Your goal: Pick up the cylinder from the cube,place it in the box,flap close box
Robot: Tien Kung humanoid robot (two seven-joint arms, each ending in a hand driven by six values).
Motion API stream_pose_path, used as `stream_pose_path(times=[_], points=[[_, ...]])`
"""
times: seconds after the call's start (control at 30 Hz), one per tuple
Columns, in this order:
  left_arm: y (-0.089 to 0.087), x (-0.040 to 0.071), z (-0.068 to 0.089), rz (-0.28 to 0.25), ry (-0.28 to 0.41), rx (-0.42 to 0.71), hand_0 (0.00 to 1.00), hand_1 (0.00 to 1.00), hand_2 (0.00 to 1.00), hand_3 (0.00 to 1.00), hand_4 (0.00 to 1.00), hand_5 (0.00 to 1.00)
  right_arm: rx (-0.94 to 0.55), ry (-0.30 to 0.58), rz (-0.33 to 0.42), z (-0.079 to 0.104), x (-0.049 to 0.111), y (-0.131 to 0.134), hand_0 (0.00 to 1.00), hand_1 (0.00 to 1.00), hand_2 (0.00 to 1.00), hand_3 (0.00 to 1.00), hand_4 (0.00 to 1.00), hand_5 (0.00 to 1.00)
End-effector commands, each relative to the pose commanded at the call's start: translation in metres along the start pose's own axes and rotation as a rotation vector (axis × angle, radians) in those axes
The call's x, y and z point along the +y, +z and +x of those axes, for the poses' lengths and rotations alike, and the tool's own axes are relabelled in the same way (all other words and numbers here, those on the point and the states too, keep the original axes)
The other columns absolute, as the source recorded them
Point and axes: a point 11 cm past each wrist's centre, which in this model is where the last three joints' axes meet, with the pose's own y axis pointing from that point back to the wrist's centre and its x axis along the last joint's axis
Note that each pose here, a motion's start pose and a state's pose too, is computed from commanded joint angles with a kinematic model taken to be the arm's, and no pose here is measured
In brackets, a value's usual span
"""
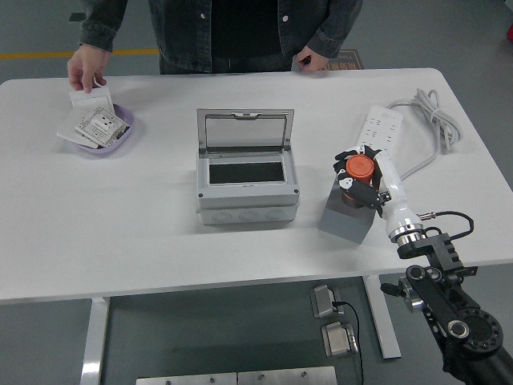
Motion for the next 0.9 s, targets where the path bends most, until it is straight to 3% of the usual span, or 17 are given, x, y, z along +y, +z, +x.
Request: stream_pose_path(times=[0.2,0.23,0.4,0.43,0.6,0.63,0.9], points=[[-0.001,0.000,0.001,0.002,0.003,0.002,0.601,0.654,0.618,0.625,0.718,0.371,0.135,-0.066,0.058,-0.013,-0.006,-0.022,0.588,0.456,0.399,0.367,0.002,0.002],[-0.001,0.000,0.002,0.003,0.004,0.002,0.603,0.654,0.618,0.626,0.719,0.380,0.163,-0.076,0.068,-0.014,-0.009,-0.025,0.435,0.331,0.397,0.364,0.002,0.002],[-0.002,0.000,0.003,0.008,0.008,0.006,0.603,0.654,0.618,0.626,0.719,0.380,0.328,-0.130,0.102,-0.023,-0.024,-0.037,0.435,0.331,0.397,0.364,0.002,0.002],[-0.002,0.000,0.004,0.009,0.009,0.006,0.603,0.654,0.619,0.625,0.719,0.382,0.364,-0.141,0.107,-0.025,-0.027,-0.038,0.139,0.209,0.378,0.339,0.002,0.002],[-0.004,0.001,0.008,0.021,0.017,0.010,0.603,0.654,0.619,0.625,0.719,0.382,0.551,-0.201,0.127,-0.037,-0.047,-0.038,0.139,0.209,0.378,0.339,0.002,0.002],[-0.005,0.001,0.009,0.022,0.018,0.010,0.605,0.654,0.619,0.626,0.721,0.383,0.566,-0.208,0.130,-0.039,-0.049,-0.038,0.002,0.121,0.352,0.301,0.002,0.002],[-0.002,0.001,0.014,0.021,0.028,0.014,0.607,0.658,0.620,0.627,0.722,0.384,0.781,-0.288,0.185,-0.061,-0.084,-0.049,0.002,0.103,0.340,0.291,0.002,0.002]])
